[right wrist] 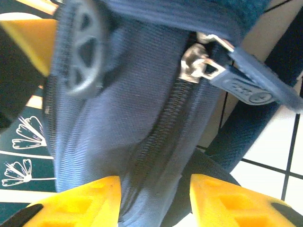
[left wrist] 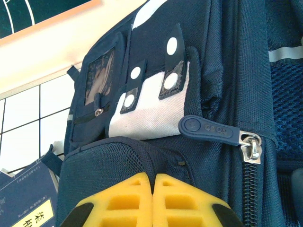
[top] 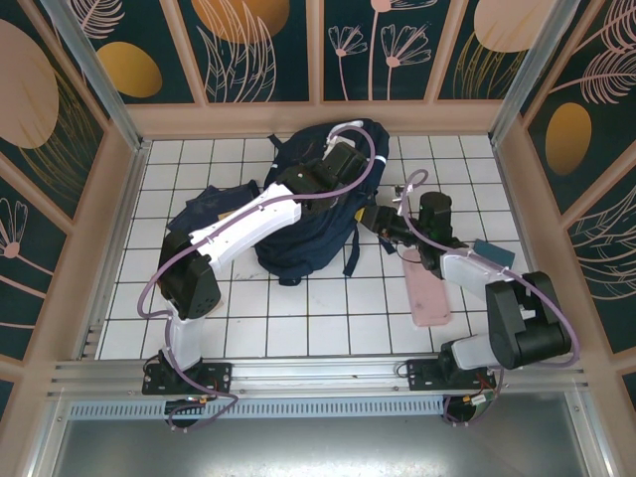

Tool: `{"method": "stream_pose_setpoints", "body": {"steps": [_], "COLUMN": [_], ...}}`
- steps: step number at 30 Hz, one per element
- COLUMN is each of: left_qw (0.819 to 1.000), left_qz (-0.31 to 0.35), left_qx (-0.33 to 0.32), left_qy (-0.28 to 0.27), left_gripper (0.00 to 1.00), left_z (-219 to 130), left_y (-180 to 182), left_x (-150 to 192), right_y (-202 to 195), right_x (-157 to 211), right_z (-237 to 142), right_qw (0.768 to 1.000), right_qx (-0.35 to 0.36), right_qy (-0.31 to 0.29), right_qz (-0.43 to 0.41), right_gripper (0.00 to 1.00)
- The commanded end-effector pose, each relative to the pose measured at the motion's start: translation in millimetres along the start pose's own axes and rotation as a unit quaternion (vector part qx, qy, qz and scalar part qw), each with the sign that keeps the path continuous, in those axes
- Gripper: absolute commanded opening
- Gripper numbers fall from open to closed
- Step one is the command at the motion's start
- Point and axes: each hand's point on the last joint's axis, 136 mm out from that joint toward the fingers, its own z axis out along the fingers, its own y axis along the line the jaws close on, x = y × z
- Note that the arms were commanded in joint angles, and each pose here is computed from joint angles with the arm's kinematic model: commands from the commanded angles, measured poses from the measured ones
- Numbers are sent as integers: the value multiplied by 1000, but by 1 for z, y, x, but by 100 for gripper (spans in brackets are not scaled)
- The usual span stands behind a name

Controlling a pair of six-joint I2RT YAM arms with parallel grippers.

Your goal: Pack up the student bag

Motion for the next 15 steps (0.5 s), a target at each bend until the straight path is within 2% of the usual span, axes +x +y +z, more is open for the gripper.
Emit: {"method": "stream_pose_setpoints", "body": {"steps": [1,4,7,9,11,15], "left_qw": [992,990,990,991,991,991], "left_qz": [-65,-75,-72,-68,-67,-66], "left_qx": [-11,-25,-22,-25,-28,-35], "left_qy": [-103,-114,-116,-112,-111,-113], "left_gripper": [0,0,0,0,0,0], "left_z": [-44,-51,-52,-49,-48,-50], "left_y": [22,31,32,31,31,35], "left_x": [-65,-69,-69,-67,-66,-67], "right_y": [-21,-42,-16,4,6,-4], "right_x": [3,9,-5,-22,-36,-44], "right_z": [9,10,2,-9,-16,-24], "right_qw": [999,997,999,998,996,994], "right_qx": [33,72,26,3,9,8], "right_qy": [6,8,-11,-45,-68,-66], "right_qz": [21,16,-18,-46,-59,-81], "right_gripper": [39,35,35,38,40,42]}}
